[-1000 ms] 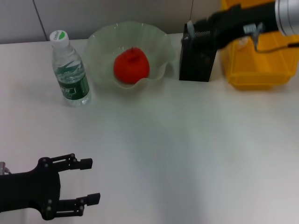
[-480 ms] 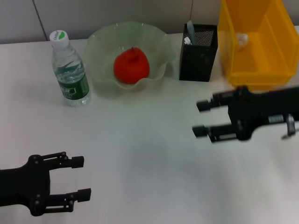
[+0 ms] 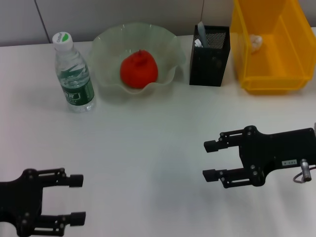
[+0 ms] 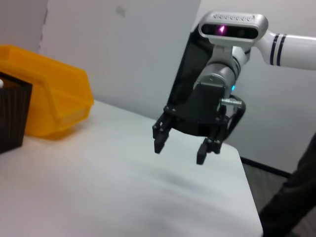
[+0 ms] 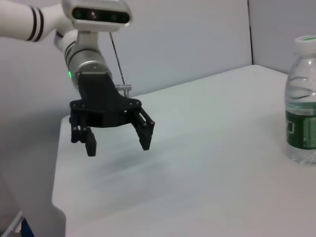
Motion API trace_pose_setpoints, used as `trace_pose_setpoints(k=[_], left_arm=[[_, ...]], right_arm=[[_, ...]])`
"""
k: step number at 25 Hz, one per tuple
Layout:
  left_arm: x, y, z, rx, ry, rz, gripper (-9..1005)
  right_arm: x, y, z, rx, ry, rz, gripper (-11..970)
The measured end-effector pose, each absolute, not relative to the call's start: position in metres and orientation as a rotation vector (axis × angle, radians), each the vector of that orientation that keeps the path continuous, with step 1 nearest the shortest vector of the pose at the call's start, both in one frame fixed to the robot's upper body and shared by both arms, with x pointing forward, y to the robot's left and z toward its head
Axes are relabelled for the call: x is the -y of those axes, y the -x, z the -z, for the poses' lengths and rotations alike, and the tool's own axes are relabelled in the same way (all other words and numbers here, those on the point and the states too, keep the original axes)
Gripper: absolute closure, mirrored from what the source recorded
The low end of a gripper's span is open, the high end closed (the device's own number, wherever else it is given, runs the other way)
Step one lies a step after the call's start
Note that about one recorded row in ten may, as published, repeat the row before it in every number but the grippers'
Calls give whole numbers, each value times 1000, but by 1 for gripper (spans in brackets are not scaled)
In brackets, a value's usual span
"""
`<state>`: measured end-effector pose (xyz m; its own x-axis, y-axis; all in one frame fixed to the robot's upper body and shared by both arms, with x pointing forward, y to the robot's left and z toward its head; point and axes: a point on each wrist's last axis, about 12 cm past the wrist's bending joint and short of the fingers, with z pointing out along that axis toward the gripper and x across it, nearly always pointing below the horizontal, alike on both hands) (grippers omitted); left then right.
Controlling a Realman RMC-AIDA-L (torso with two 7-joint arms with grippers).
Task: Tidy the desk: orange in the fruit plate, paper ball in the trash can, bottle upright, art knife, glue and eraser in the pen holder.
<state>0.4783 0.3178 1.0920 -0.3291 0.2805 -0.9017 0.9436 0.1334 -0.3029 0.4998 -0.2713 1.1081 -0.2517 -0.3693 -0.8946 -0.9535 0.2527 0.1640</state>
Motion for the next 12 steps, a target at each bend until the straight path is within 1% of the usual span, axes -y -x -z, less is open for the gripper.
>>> trace_pose_setpoints(k=[6, 12], left_arm=[[-324, -479, -1094, -1744, -1218, 1222, 213], [-324, -481, -1095, -1741, -1221, 1208, 213]], right_arm=[[271, -498, -1099, -1739, 1206, -970, 308], [270, -498, -1097, -1724, 1210, -967, 308]])
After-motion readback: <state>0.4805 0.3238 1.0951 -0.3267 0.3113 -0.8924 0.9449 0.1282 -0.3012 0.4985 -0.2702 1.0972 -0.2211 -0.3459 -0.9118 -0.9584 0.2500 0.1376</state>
